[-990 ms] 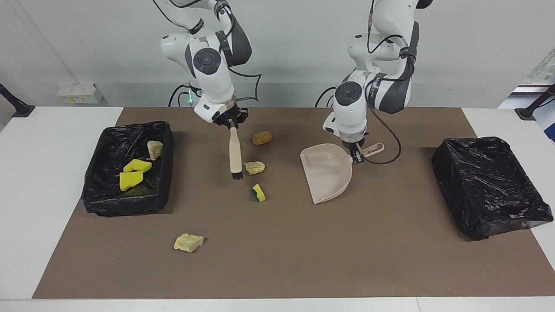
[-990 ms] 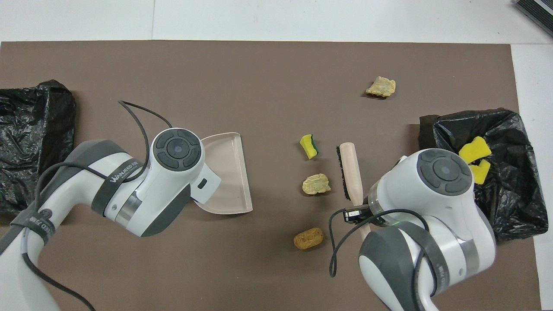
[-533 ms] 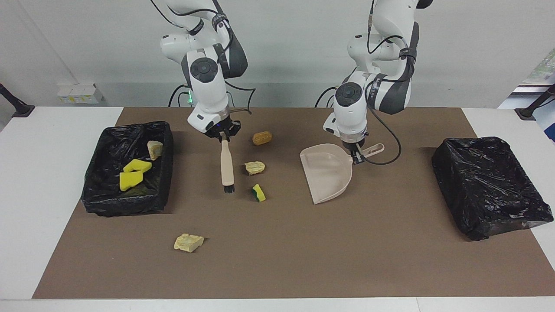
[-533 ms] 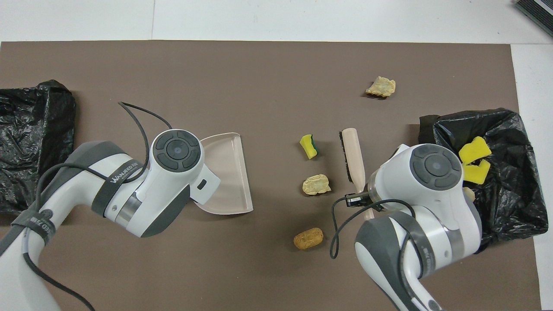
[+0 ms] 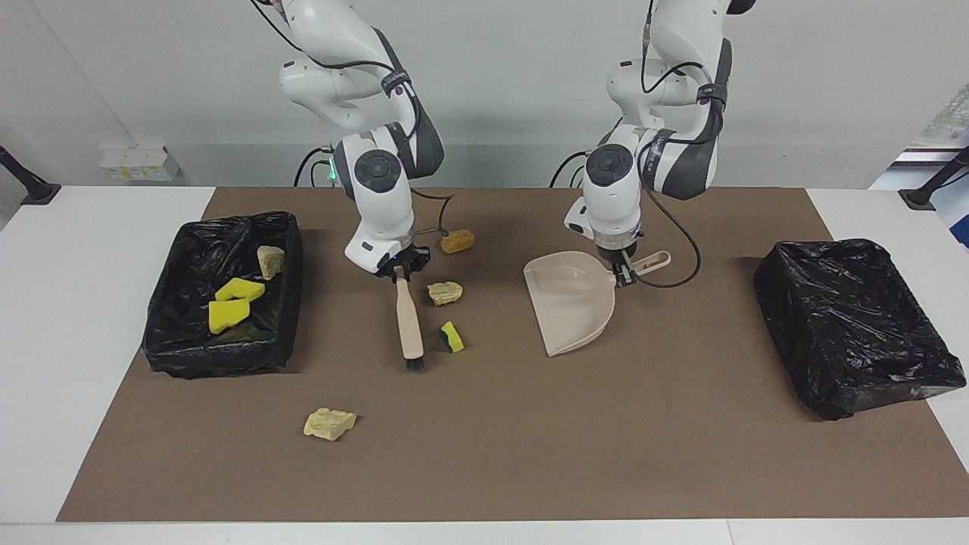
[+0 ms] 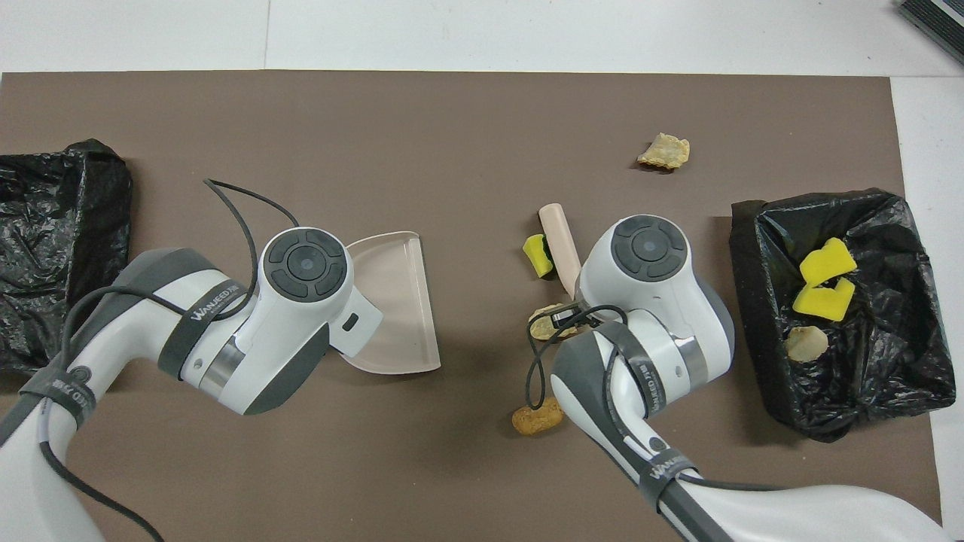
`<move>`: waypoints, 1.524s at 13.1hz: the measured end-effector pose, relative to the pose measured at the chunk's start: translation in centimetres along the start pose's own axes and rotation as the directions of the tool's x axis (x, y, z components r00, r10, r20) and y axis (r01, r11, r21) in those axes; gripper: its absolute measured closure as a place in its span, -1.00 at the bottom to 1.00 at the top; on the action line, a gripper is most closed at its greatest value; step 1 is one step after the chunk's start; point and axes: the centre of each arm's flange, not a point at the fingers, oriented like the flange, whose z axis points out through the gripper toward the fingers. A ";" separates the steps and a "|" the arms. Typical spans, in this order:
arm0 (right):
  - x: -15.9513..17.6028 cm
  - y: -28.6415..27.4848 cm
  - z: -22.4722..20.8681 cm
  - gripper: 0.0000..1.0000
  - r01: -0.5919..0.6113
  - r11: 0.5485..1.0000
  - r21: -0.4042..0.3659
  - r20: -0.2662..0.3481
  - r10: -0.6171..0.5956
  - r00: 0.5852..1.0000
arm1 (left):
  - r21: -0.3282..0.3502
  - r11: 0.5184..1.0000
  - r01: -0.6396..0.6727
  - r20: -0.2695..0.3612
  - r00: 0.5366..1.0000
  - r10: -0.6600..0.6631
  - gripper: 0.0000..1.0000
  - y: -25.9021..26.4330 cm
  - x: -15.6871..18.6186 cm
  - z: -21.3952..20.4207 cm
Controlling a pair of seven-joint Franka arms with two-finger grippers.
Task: Sweep and dump trash in bin
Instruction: 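Sweep the sponge and crusts into the dustpan with the right gripper's brush, then move the brush with the right gripper to the crusts nearer the robot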
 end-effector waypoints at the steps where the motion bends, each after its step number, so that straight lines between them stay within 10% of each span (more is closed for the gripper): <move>1: -0.2 -1.3 -0.1 0.49 0.019 1.000 0.001 0.008 -0.019 1.000 | 0.000 1.000 0.000 0.000 1.000 0.000 0.36 0.0 0.0 0.1; 6: -1.0 -8.8 0.0 0.49 0.011 0.983 0.184 0.053 -0.021 0.998 | -0.001 1.000 0.000 0.000 1.000 0.000 0.36 0.1 -0.1 0.3; 11: -0.8 -12.4 -0.5 0.49 -0.053 0.857 0.513 0.095 0.005 0.996 | -0.001 1.000 0.001 0.001 1.000 -0.001 0.36 0.1 -0.1 0.3; 17: -1.6 -7.8 -5.3 0.49 -0.080 0.839 0.538 0.140 0.005 0.990 | -0.001 1.000 0.001 0.001 1.000 -0.001 0.36 0.1 -0.1 0.3; 20: -3.7 -3.6 -7.9 0.49 -0.162 0.892 0.421 0.225 0.070 0.972 | 0.000 1.000 0.001 0.000 1.000 -0.001 0.36 0.1 -0.1 0.3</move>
